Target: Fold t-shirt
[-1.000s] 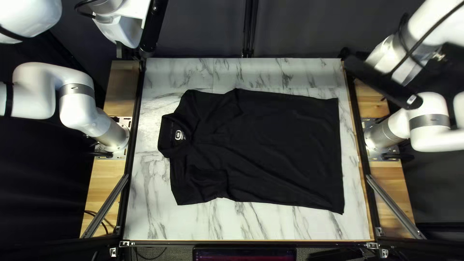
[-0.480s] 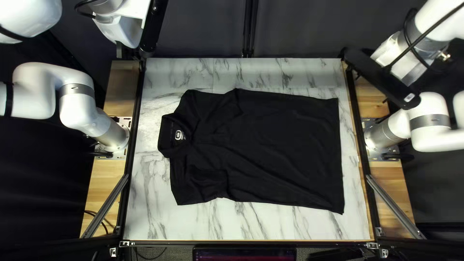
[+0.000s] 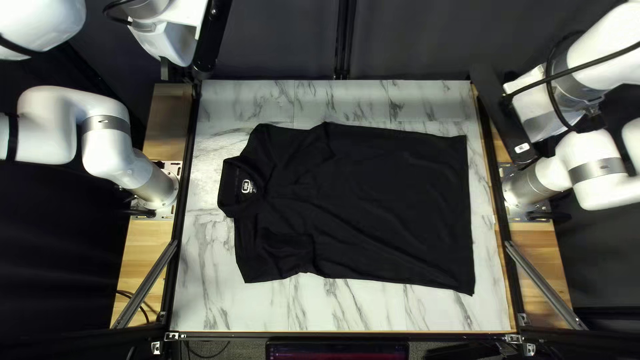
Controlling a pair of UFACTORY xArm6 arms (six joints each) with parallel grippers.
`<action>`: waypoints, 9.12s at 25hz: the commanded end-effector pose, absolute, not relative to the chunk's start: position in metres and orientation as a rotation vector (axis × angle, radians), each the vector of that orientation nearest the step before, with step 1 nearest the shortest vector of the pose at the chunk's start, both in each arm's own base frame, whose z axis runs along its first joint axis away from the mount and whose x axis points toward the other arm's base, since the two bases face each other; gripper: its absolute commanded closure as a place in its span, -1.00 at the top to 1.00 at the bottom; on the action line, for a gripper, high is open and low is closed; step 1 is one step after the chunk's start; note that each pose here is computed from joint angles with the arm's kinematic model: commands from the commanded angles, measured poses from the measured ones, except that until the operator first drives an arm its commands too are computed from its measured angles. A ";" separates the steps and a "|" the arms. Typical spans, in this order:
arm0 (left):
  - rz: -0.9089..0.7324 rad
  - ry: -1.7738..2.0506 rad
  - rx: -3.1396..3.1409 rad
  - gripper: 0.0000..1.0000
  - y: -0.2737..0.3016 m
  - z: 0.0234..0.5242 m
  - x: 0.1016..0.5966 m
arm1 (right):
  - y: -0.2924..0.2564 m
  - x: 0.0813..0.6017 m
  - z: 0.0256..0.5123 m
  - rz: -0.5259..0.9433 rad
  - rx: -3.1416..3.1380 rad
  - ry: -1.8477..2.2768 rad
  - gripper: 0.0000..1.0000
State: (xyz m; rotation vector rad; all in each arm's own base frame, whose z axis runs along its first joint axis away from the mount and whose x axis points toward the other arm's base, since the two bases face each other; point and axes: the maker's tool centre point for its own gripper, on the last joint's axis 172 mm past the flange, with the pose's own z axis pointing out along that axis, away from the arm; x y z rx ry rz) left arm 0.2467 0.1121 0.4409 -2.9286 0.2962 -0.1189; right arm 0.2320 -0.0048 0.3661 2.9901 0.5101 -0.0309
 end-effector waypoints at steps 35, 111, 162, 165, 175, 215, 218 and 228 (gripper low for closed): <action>-0.119 0.296 -2.929 1.00 0.112 0.441 0.247 | -0.015 0.208 0.371 0.057 3.033 0.186 1.00; -0.020 0.175 -3.119 -1.00 0.196 0.069 0.299 | -0.015 0.208 0.371 0.057 3.033 0.186 1.00; -0.047 0.249 -3.002 1.00 -0.023 0.115 0.269 | -0.015 0.208 0.371 0.057 3.033 0.186 1.00; -0.053 0.294 -3.003 1.00 -0.058 0.116 0.272 | -0.015 0.208 0.371 0.057 3.033 0.186 1.00; 0.038 0.452 -2.928 1.00 -0.106 0.103 0.278 | -0.015 0.208 0.371 0.057 3.033 0.186 1.00; -0.056 0.900 -2.682 1.00 -0.223 0.069 0.313 | -0.015 0.208 0.371 0.057 3.033 0.186 1.00; -0.038 0.865 -2.656 1.00 -0.226 0.064 0.317 | -0.015 0.208 0.371 0.057 3.033 0.186 1.00; 0.010 0.873 -2.601 1.00 -0.239 0.043 0.297 | -0.015 0.208 0.371 0.057 3.033 0.186 1.00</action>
